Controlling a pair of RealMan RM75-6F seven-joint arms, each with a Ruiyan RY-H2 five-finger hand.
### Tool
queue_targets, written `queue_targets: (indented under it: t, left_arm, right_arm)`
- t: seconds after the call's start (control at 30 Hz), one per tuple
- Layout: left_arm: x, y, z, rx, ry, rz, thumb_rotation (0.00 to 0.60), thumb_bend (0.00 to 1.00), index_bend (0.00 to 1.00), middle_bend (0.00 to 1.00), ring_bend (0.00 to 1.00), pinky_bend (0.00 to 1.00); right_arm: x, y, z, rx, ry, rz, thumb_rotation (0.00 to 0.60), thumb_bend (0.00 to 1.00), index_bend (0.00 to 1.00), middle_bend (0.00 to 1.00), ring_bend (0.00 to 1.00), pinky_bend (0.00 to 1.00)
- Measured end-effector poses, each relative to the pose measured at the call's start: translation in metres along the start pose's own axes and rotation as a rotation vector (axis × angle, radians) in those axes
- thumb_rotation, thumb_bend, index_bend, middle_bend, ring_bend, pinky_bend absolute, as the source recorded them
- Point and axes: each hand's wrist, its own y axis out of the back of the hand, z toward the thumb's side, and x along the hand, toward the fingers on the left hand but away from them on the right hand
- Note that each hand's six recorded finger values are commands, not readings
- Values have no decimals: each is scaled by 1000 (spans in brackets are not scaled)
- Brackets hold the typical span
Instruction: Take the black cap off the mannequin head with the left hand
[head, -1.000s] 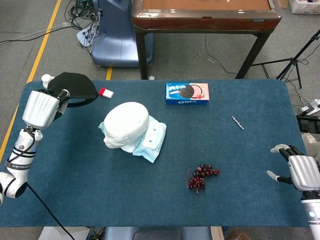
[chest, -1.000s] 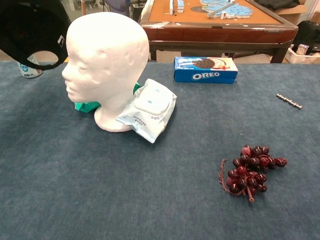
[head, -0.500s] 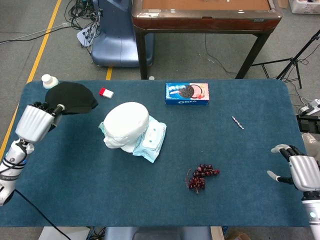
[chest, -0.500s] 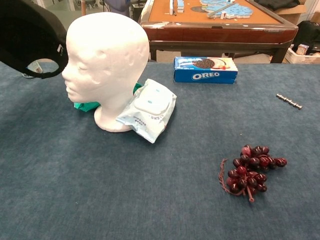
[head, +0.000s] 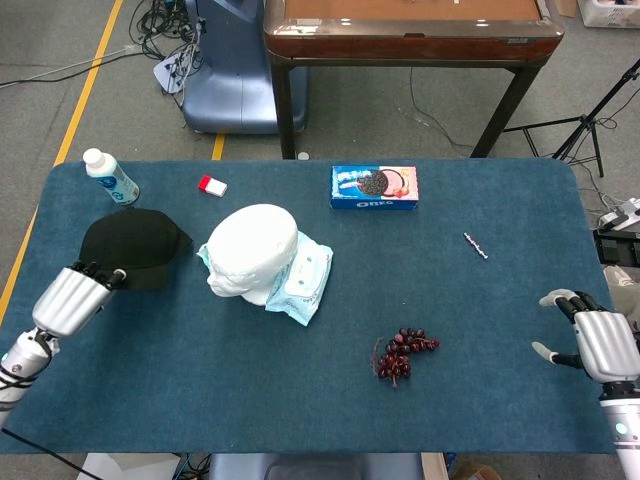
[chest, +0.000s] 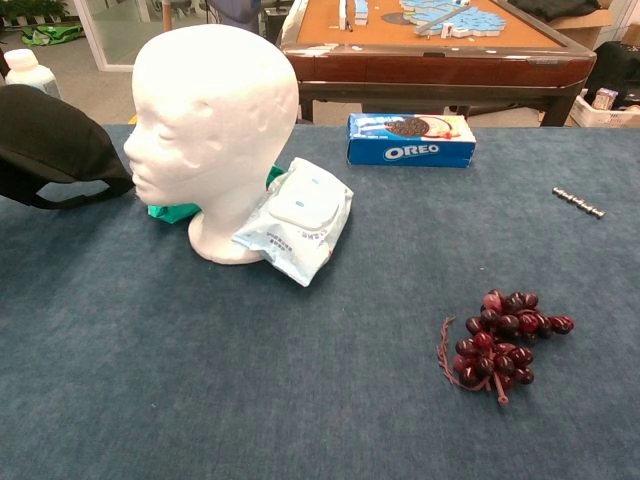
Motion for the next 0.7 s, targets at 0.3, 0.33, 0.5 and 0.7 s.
queue_targets:
  t: [0.3, 0.33, 0.5, 0.7]
  left_arm:
    - [-14, 12, 45, -87, 28, -135, 600, 500, 584, 713, 534, 705]
    - [-15, 14, 50, -95, 33, -157, 600, 467, 556, 708, 528, 701]
    - [-25, 25, 68, -125, 62, -308, 600, 305, 331, 694, 513, 693]
    - [-41, 27, 71, -116, 114, -481, 600, 75, 40, 671, 498, 683]
  right_arm:
    - [0, 0, 1, 2, 2, 2, 600, 35, 352, 312, 263, 484]
    - [0, 0, 1, 2, 2, 2, 600, 34, 352, 312, 263, 484]
    - [0, -1, 1, 4, 1, 4, 600, 34, 352, 312, 263, 484]
    - [0, -1, 0, 5, 0, 5, 600, 34, 352, 313, 263, 484]
